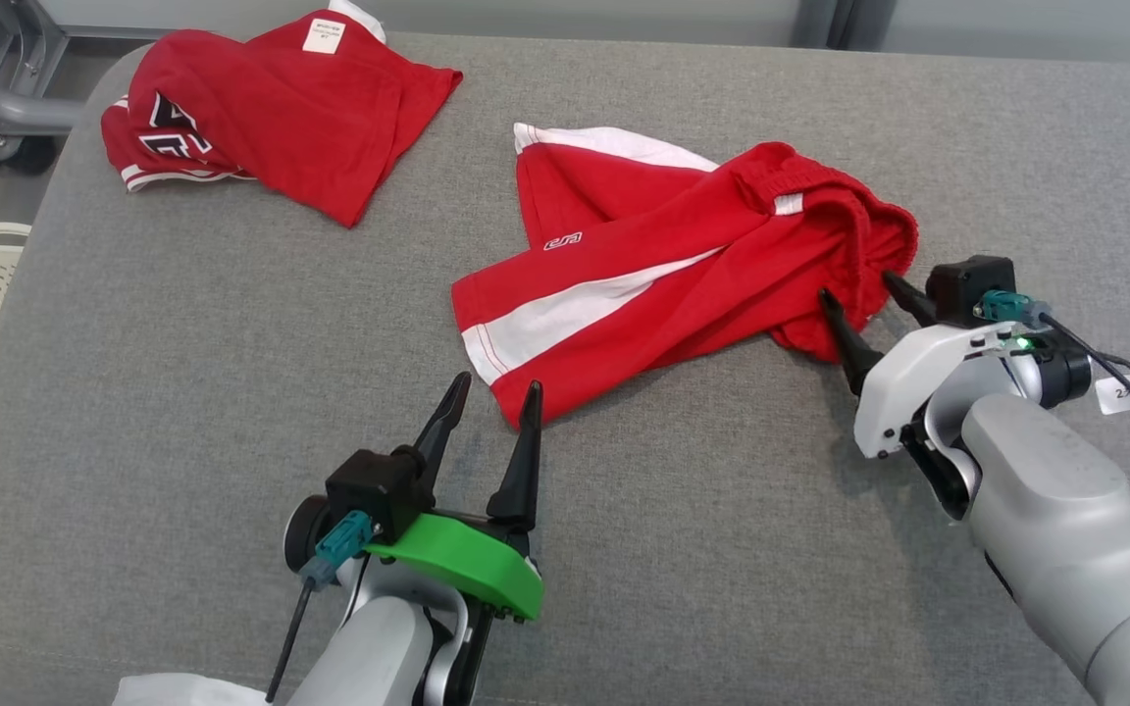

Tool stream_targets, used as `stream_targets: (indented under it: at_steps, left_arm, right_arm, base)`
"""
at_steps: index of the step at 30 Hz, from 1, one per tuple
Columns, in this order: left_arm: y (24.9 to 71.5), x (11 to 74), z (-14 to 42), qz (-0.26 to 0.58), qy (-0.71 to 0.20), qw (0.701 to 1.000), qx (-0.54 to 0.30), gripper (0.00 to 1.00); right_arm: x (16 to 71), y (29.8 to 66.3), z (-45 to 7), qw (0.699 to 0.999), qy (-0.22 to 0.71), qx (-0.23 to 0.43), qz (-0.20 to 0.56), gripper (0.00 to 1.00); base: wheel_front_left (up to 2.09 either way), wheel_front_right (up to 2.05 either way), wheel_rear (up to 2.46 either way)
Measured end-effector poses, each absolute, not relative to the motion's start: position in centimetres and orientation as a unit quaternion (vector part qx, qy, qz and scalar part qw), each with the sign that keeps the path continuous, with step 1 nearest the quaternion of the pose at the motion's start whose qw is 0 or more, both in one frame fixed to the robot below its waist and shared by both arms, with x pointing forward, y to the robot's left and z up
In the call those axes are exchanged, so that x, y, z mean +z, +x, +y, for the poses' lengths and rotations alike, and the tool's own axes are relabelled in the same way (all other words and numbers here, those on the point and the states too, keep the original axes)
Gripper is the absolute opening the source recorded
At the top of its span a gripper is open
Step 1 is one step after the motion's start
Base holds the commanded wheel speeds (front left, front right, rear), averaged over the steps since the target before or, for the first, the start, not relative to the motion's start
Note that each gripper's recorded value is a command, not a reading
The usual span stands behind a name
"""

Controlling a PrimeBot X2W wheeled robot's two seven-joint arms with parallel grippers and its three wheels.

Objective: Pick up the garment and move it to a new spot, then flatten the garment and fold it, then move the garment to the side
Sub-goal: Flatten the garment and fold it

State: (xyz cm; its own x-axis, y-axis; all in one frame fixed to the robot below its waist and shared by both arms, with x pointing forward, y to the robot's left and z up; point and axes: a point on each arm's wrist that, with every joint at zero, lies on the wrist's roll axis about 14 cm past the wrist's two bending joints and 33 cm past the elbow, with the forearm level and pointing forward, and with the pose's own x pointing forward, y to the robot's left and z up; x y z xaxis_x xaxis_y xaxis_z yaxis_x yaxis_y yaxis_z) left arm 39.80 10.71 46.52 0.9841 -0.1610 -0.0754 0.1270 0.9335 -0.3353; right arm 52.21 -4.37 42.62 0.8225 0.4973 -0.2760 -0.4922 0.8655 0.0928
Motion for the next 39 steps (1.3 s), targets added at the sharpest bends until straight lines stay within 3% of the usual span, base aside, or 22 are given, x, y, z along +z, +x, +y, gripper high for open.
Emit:
stream_targets:
  at_steps: [3,4,5,6,7,8,9,20,30,35,39]
  left_arm:
    - [39.7,46.5,10.8,0.052,-0.167,0.982,-0.072,1.0]
    - [39.6,46.4,10.8,0.052,-0.167,0.982,-0.072,1.0]
    - [39.6,46.4,10.8,0.053,-0.167,0.982,-0.072,1.0]
    - [39.6,46.4,10.8,0.053,-0.167,0.982,-0.072,1.0]
    - [39.5,46.4,10.7,0.054,-0.167,0.982,-0.072,1.0]
    - [39.5,46.4,10.7,0.054,-0.167,0.982,-0.072,1.0]
    - [39.5,46.4,10.7,0.054,-0.167,0.982,-0.072,1.0]
    - [39.6,46.5,10.0,0.053,-0.172,0.98,-0.079,1.0]
    - [40.0,47.0,8.6,0.045,-0.171,0.979,-0.102,1.0]
    - [40.1,47.3,8.0,0.042,-0.171,0.978,-0.111,1.0]
    - [40.3,47.3,7.4,0.042,-0.169,0.977,-0.122,1.0]
  right_arm:
    - [41.5,51.8,-3.9,0.953,0.013,0.252,0.169,1.0]
    - [41.4,51.6,-3.6,0.952,0.015,0.252,0.173,0.79]
    - [41.1,51.4,-3.4,0.951,0.016,0.253,0.179,0.47]
    - [40.9,51.2,-3.2,0.95,0.017,0.253,0.183,0.47]
    - [40.8,51.1,-3.0,0.949,0.018,0.254,0.185,0.37]
    - [40.8,51.0,-2.9,0.949,0.021,0.254,0.185,0.15]
    - [41.0,51.0,-2.7,0.949,0.027,0.254,0.184,0.0]
    - [46.5,49.9,-1.6,0.939,0.175,0.271,0.12,0.0]
    - [52.9,45.7,-7.5,0.916,0.293,0.269,0.057,0.0]
    - [51.1,43.3,-10.9,0.923,0.297,0.231,0.083,0.0]
    - [48.4,42.0,-15.5,0.935,0.305,0.153,0.099,0.0]
  base:
    - [0.0,0.0,0.0]
    - [0.0,0.0,0.0]
    - [0.0,0.0,0.0]
    - [0.0,0.0,0.0]
    - [0.0,0.0,0.0]
    - [0.0,0.0,0.0]
    - [0.0,0.0,0.0]
    - [0.0,0.0,0.0]
    - [0.0,0.0,0.0]
    - [0.0,0.0,0.0]
    - [0.0,0.0,0.0]
